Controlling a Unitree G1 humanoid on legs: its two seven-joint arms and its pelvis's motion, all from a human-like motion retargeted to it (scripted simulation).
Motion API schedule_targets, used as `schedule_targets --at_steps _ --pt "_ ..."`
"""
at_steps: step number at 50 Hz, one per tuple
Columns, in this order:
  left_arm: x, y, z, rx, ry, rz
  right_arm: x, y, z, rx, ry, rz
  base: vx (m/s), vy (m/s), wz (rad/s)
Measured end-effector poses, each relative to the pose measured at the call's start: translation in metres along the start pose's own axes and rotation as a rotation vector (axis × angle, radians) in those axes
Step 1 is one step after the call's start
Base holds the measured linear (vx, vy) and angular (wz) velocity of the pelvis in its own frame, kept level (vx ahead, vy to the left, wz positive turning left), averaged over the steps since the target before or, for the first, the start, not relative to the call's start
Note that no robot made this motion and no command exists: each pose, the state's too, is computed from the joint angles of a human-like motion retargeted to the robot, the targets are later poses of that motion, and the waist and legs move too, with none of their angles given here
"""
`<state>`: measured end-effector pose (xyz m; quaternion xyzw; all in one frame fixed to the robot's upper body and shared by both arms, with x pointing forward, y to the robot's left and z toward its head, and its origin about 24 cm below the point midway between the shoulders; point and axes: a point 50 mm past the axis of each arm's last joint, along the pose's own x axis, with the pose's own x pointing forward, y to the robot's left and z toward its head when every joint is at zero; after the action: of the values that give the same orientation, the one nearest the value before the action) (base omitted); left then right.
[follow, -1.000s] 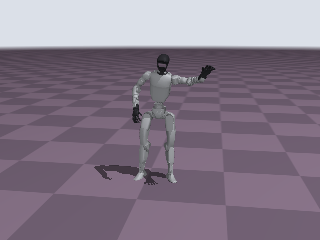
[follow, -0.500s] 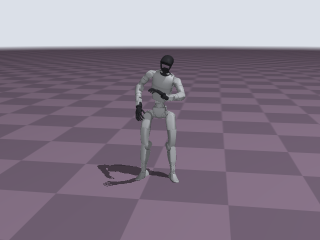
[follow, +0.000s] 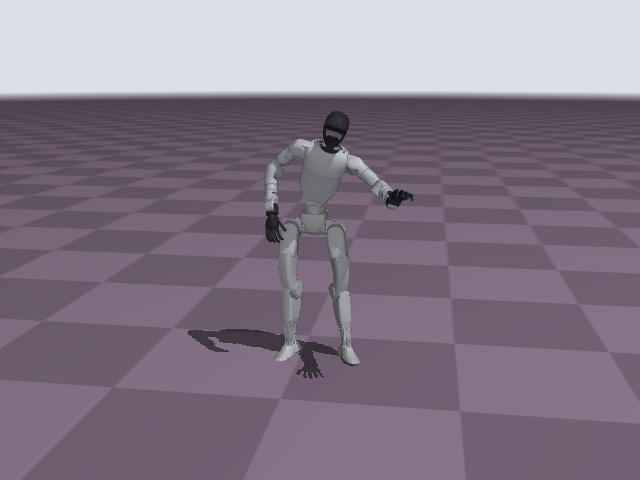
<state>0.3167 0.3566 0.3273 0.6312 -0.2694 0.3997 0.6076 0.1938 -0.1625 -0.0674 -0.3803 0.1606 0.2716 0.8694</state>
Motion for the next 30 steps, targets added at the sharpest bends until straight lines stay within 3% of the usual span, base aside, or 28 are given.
schedule_targets --at_steps 5,9,15,19,23,30 --pt "-0.054 -0.065 0.115 -0.286 -0.312 -0.205 0.011 0.004 0.019 -0.051 -0.076 0.047 0.11 0.0 0.41" --pt "-0.113 -0.089 0.194 -0.479 -0.511 -0.363 0.018 -0.001 0.037 -0.06 -0.149 0.01 0.12 0.04 0.15" --pt "-0.161 -0.094 0.23 -0.54 -0.686 -0.459 0.022 -0.02 0.06 -0.006 -0.248 -0.109 0.06 0.06 -0.06" --pt "-0.136 -0.099 0.181 -0.371 -0.628 -0.451 0.021 -0.032 0.068 0.046 -0.28 -0.167 0.0 0.01 -0.03" --pt "-0.085 -0.089 0.093 -0.13 -0.364 -0.365 0.019 -0.039 0.063 0.057 -0.262 -0.189 -0.01 0.0 -0.03" --pt "-0.027 -0.004 -0.064 0.135 0.302 -0.024 0.01 -0.041 0.037 0.05 -0.166 -0.201 -0.06 -0.01 -0.16"
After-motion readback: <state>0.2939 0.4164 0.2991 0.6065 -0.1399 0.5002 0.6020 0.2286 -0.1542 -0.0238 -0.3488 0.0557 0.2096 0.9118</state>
